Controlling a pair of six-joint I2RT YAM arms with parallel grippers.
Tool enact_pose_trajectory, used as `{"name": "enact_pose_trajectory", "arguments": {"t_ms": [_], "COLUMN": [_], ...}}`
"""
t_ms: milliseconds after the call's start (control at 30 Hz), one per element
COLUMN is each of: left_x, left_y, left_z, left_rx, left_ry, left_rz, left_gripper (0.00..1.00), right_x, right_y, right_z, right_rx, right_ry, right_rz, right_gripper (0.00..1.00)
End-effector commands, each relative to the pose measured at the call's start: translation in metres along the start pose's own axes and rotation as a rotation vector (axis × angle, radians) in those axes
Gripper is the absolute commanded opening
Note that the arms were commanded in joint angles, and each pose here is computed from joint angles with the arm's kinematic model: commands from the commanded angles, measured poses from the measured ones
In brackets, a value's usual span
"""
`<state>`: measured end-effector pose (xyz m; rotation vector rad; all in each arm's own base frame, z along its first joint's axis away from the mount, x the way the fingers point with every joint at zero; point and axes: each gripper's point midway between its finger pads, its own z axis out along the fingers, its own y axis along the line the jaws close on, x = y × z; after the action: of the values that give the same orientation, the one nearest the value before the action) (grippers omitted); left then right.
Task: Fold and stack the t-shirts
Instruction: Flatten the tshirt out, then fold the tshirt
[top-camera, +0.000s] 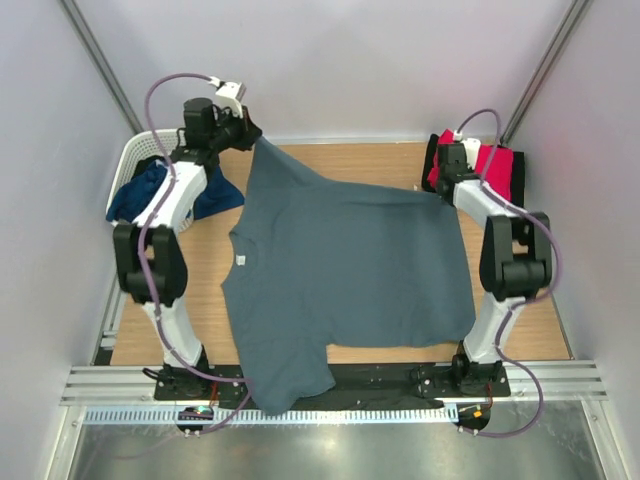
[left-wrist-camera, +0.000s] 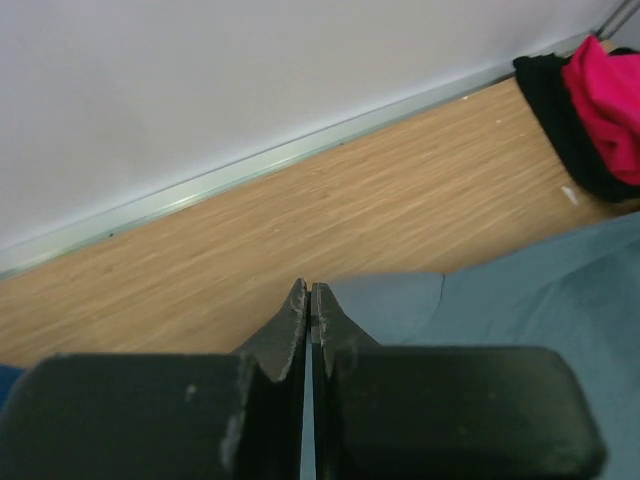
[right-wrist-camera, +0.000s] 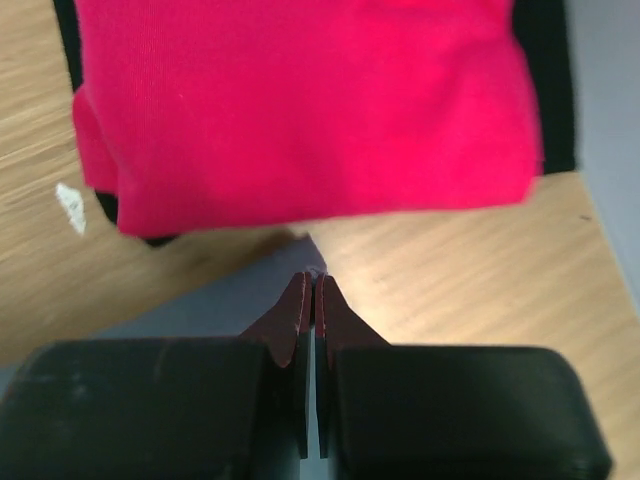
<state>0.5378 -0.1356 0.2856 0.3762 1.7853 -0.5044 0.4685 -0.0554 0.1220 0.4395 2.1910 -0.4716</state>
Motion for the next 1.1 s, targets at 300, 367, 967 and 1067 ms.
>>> {"name": "enact_pose_trajectory", "arguments": {"t_ms": [300, 367, 967, 1067], "left_x": [0.021, 0.023, -0.018, -0.021], "left_y": [0.052, 0.057, 0.033, 0.031], "left_z": [0.102, 0.104, 0.050, 0.045], "left_rx": [0.037, 0.031, 0.115, 0.109], "left_ry": [-0.054, -0.062, -0.108, -0.114], "left_rz": [0.103, 0.095, 0.157, 0.159], "left_gripper": [0.00, 0.00, 0.00, 0.00], "right_x": [-0.047, -0.050, -0.089, -0.091], "right_y": [0.051, 0.053, 0.037, 0.031], "right_z": [0.087, 0.088, 0.036, 0.025], "right_rx": [0.018, 0.010, -0.067, -0.067], "right_ry": [-0.119, -0.129, -0.169, -0.175], "right_rz": [0.086, 0.098, 0.194, 0.201], "right_gripper": [0.01, 0.01, 0.01, 0.01]}}
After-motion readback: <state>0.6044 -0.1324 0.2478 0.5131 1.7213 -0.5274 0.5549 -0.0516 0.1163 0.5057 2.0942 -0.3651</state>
